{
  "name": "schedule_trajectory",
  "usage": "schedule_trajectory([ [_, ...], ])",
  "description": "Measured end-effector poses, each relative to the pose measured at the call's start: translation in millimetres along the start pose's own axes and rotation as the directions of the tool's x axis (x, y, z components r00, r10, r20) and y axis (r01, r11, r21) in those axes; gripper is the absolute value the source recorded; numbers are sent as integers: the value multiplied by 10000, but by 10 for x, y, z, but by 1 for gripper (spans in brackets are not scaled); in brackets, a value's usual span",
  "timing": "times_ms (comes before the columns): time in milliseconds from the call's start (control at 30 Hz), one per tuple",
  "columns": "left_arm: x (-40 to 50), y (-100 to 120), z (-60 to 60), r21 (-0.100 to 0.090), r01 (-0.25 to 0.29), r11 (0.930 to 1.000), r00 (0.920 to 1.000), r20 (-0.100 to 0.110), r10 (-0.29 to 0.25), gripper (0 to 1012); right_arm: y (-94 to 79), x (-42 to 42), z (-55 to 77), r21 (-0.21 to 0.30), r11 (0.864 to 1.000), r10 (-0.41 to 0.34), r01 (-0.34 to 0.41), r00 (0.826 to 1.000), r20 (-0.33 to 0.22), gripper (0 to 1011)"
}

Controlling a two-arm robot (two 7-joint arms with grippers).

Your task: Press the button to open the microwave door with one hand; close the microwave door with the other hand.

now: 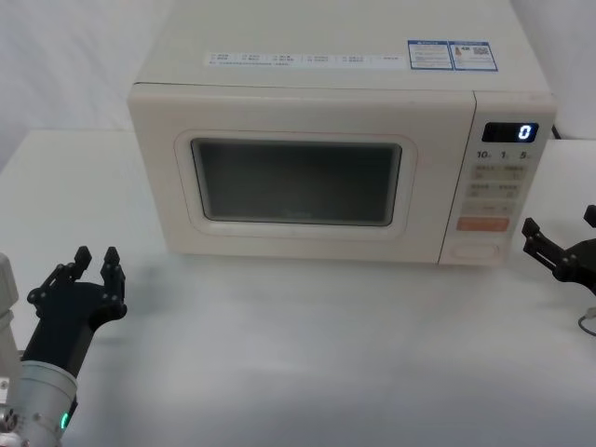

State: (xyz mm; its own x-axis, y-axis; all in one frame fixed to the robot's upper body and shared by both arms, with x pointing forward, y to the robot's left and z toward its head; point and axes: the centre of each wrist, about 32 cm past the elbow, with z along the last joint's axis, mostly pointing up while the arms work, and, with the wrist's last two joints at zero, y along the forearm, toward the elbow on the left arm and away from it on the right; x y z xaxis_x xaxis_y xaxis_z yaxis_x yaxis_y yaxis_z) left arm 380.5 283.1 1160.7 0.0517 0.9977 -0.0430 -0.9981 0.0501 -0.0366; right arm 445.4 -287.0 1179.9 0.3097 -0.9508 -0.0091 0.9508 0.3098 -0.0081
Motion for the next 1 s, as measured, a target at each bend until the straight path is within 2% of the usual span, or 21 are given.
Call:
schedule_trajectory([
  [33,0,0,1,-3,1,10000,10000,0,-1,382,0,0,0,0,10000,0,0,10000,1,1002],
  [100,0,0,1,-5,1,10000,10000,-2,-1,421,0,0,0,1,10000,-1,1,10000,0,1002],
  [233,0,0,2,-10,2,10000,10000,-7,-2,564,0,0,0,0,10000,-1,1,10000,0,1002],
  [267,0,0,2,-11,1,10000,10000,-9,-1,564,0,0,0,0,10000,0,0,10000,0,1002],
  [300,0,0,2,-12,3,10000,10000,-10,-3,626,0,0,0,1,10000,0,0,10000,0,1002],
  [400,0,0,3,-13,2,10000,10000,-13,-2,707,0,0,0,0,10000,0,0,10000,0,1002],
  [433,0,0,3,-13,2,10000,10000,-14,-2,764,0,0,0,0,10000,0,0,10000,1,1002],
  [633,0,0,3,-13,2,10000,10000,-14,-2,901,0,0,0,0,10000,0,0,10000,0,1002],
  [733,0,0,3,-13,1,10000,10000,-14,-1,1000,0,0,0,0,10000,0,0,10000,0,1002],
  [1000,0,0,3,-13,2,10000,10000,-14,-2,1001,0,0,0,0,10000,-1,1,10000,0,1002],
])
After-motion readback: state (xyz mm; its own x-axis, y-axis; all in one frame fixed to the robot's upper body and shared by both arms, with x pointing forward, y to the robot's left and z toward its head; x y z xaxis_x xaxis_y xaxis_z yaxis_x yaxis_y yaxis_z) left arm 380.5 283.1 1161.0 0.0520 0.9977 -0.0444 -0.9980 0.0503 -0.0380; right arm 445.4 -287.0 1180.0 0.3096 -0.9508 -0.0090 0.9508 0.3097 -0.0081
